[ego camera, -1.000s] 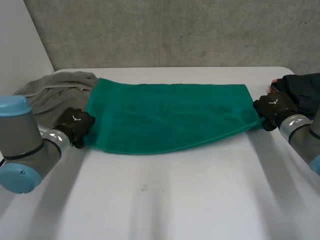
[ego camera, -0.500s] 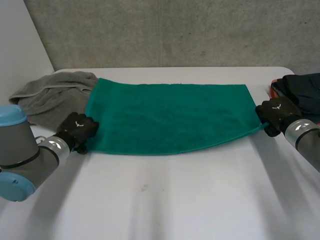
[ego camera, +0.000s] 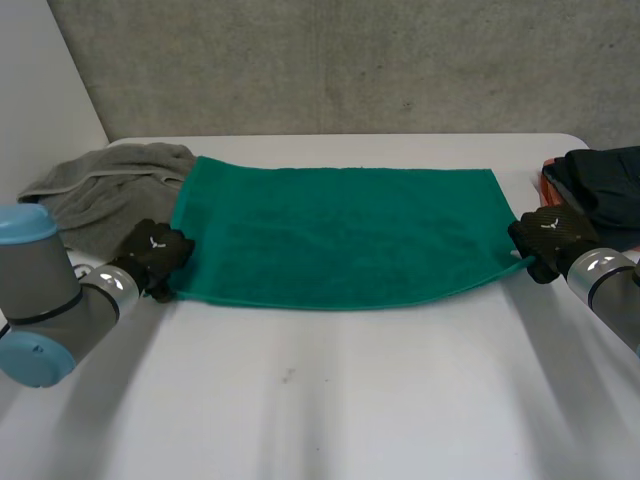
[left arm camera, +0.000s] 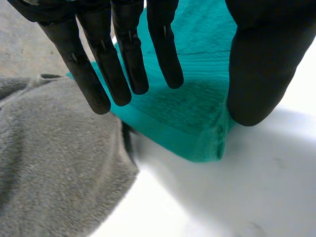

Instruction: Fold the laundry.

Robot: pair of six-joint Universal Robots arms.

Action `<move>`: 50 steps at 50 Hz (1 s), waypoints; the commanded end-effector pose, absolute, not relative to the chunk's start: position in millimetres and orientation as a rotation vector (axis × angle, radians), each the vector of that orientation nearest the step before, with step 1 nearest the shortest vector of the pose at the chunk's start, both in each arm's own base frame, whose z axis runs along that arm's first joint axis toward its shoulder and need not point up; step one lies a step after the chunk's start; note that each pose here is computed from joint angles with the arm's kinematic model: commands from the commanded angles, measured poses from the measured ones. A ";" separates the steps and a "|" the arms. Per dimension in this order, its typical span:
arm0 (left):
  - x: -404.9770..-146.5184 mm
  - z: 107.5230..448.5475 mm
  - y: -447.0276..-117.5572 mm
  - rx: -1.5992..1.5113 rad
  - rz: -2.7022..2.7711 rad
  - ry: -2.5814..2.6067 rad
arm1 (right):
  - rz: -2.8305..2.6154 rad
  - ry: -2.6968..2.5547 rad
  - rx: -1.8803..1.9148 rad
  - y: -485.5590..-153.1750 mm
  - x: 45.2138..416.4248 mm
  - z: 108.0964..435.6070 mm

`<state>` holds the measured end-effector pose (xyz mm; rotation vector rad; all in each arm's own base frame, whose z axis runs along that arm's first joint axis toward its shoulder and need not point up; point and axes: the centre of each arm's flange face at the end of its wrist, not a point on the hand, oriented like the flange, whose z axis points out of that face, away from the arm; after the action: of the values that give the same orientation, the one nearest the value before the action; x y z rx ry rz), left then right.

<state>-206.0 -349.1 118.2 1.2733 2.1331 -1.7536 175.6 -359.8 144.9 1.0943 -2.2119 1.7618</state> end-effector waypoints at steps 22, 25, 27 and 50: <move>-209.4 144.0 -310.8 1.420 -1.580 2.343 | 1.720 -2.239 1.076 -353.2 160.1 165.0; -197.9 157.8 -287.9 1.451 -1.480 2.415 | 1.627 -2.269 1.159 -340.9 157.1 170.3; -190.0 170.5 -266.3 1.484 -1.387 2.459 | 1.501 -2.280 1.264 -326.9 152.6 173.2; -198.2 189.9 -276.9 1.437 -1.460 2.424 | 1.279 -2.364 1.345 -321.3 133.6 174.9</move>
<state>-177.4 -230.3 195.2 1.6129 2.4739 -1.1758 120.9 -283.8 178.1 1.5791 -2.3416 1.0505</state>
